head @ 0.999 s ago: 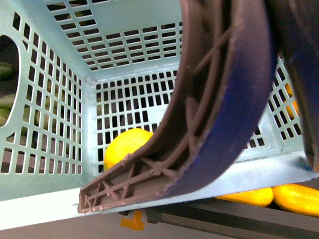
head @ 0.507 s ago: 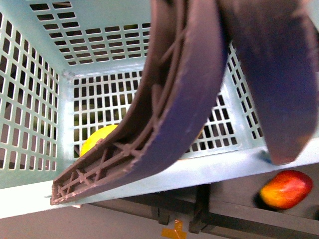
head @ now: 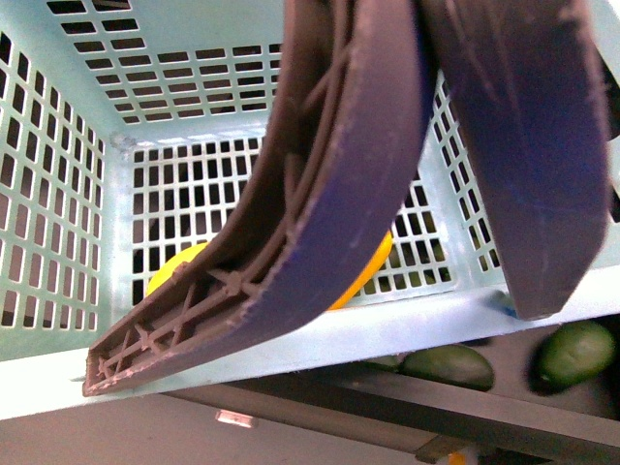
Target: Pick lemon and mango into basket
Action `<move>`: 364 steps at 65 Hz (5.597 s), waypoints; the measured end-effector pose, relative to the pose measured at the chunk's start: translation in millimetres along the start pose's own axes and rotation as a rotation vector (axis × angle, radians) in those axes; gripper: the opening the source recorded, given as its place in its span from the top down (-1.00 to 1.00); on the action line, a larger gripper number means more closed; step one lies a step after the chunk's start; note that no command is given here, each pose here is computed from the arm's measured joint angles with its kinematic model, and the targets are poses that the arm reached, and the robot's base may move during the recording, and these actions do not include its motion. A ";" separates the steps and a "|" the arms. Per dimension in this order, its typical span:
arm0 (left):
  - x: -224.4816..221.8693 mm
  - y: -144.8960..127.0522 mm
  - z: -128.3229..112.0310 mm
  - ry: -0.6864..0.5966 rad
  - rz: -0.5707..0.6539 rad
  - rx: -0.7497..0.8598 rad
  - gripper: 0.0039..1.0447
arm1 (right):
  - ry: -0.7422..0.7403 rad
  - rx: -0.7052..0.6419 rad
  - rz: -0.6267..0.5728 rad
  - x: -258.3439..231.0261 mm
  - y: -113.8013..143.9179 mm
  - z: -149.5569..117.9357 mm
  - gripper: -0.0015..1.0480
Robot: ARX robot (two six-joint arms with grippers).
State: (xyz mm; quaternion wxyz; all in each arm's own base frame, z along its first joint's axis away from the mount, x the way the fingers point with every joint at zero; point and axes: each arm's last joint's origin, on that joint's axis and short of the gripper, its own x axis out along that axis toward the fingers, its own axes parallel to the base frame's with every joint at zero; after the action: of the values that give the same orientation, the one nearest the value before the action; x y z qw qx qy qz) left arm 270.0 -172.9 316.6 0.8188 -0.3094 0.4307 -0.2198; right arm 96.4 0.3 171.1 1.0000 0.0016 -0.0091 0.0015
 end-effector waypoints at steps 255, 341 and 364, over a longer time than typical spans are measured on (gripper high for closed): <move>-88.9 216.8 -118.8 -0.911 0.462 0.648 0.94 | 0.001 0.000 -0.003 0.1 -0.2 -0.3 -0.83; -115.7 209.8 -155.5 -0.928 0.457 0.654 0.94 | 0.001 0.000 -0.003 0.1 -0.2 -0.3 -0.83; -115.7 209.8 -155.5 -0.928 0.457 0.654 0.22 | 0.001 0.000 -0.003 0.1 -0.2 -0.3 -0.83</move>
State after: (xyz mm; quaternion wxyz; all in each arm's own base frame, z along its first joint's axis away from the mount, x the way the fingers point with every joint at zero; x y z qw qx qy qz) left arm 97.1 -0.3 168.4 1.0000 -0.0054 -0.0052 -0.0017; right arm 96.5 0.1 170.8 1.0000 0.0016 -0.0087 -0.0002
